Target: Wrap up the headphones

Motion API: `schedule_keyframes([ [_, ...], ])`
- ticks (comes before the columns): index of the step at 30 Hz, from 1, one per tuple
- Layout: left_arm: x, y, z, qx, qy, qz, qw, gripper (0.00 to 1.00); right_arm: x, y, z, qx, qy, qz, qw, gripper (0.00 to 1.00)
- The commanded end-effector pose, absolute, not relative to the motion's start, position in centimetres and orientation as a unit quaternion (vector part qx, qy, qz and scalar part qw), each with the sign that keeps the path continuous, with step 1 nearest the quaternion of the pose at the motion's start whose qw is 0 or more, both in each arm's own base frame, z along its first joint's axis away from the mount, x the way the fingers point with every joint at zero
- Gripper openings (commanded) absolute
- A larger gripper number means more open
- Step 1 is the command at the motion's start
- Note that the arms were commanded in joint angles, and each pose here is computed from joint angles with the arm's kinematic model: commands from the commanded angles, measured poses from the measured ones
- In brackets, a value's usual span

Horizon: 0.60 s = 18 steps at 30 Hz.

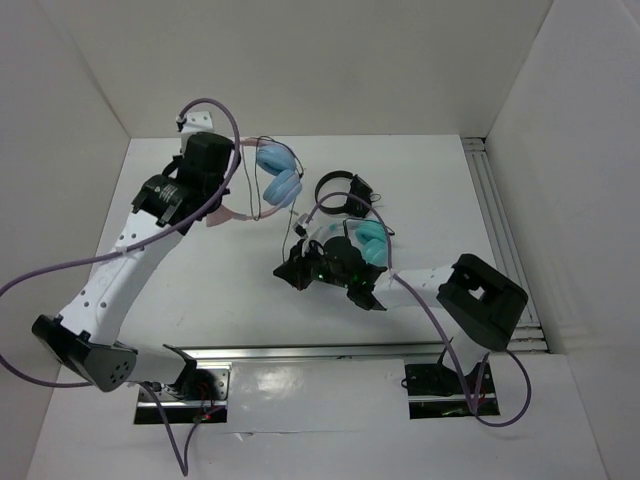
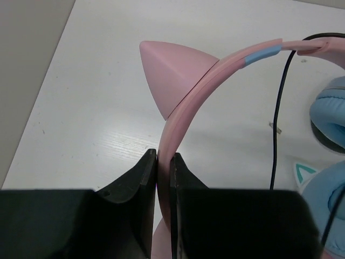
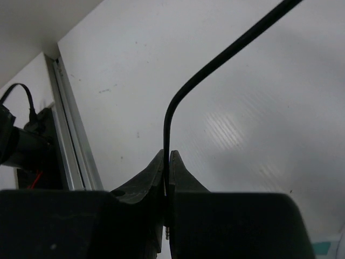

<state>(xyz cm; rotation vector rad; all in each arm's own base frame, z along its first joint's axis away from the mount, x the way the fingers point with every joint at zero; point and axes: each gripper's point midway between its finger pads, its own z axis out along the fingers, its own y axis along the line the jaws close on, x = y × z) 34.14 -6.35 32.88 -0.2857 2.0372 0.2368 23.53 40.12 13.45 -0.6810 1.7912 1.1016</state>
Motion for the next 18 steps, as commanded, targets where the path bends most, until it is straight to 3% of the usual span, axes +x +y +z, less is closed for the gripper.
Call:
schedule_keyframes([
  [1,36.7,-4.7,36.1,-0.184,0.802,0.047,0.566,0.0,22.6,38.9,13.4,-0.281,0.741,0.418,0.444,0.0],
  [9,39.7,-3.8,33.1,-0.21,0.825,-0.05,0.522,0.0,20.2,40.0,12.6,-0.339,0.734,0.426,0.407,0.0],
  [18,38.6,-5.4,33.3,-0.149,0.842,-0.087,0.512,0.0,26.1,37.5,13.9,-0.287,0.759,0.345,0.472,0.0],
])
